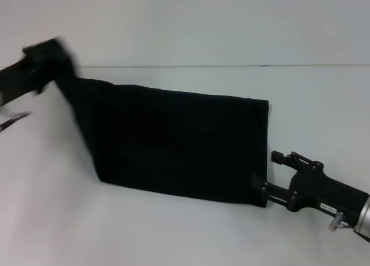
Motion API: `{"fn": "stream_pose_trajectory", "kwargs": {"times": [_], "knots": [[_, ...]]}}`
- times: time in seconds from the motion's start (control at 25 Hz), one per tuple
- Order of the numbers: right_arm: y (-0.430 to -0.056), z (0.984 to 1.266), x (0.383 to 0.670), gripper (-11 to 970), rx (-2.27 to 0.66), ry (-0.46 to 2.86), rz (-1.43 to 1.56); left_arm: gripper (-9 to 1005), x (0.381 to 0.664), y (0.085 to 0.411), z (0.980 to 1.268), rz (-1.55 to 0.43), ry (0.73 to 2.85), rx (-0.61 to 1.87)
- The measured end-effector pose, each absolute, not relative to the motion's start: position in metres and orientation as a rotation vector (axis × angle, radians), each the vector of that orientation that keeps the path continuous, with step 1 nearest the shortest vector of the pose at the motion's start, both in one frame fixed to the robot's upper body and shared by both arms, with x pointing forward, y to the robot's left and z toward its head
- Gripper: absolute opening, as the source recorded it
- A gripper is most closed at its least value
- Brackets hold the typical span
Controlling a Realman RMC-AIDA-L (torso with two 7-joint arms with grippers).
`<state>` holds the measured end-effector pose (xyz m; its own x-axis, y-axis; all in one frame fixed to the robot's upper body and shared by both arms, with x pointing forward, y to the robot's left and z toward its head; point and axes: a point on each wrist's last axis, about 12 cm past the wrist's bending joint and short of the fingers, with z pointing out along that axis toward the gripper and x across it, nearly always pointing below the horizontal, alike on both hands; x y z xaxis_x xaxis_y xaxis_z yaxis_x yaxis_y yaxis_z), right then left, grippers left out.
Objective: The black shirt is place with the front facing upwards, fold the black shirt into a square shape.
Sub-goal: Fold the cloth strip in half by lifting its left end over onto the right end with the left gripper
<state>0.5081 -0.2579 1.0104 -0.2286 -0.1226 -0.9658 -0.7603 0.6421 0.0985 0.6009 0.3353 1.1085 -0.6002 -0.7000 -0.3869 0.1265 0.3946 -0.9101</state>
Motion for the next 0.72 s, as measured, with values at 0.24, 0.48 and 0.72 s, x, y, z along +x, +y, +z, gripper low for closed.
{"fn": "stream_pose_trajectory", "kwargs": {"times": [0.24, 0.48, 0.72], "knots": [[-0.269, 1.005, 0.497, 808, -0.663, 1.75, 0.68, 31, 0.632, 0.22, 1.132, -1.468, 1.941, -0.118], [-0.273, 1.001, 0.49, 808, -0.64, 1.765, 0.679, 32, 0.602, 0.121, 1.097, -1.542, 2.146, 0.185], [-0.274, 1.0, 0.488, 808, -0.636, 1.772, 0.677, 32, 0.57, 0.128, 1.054, -1.531, 2.24, 0.122]]}}
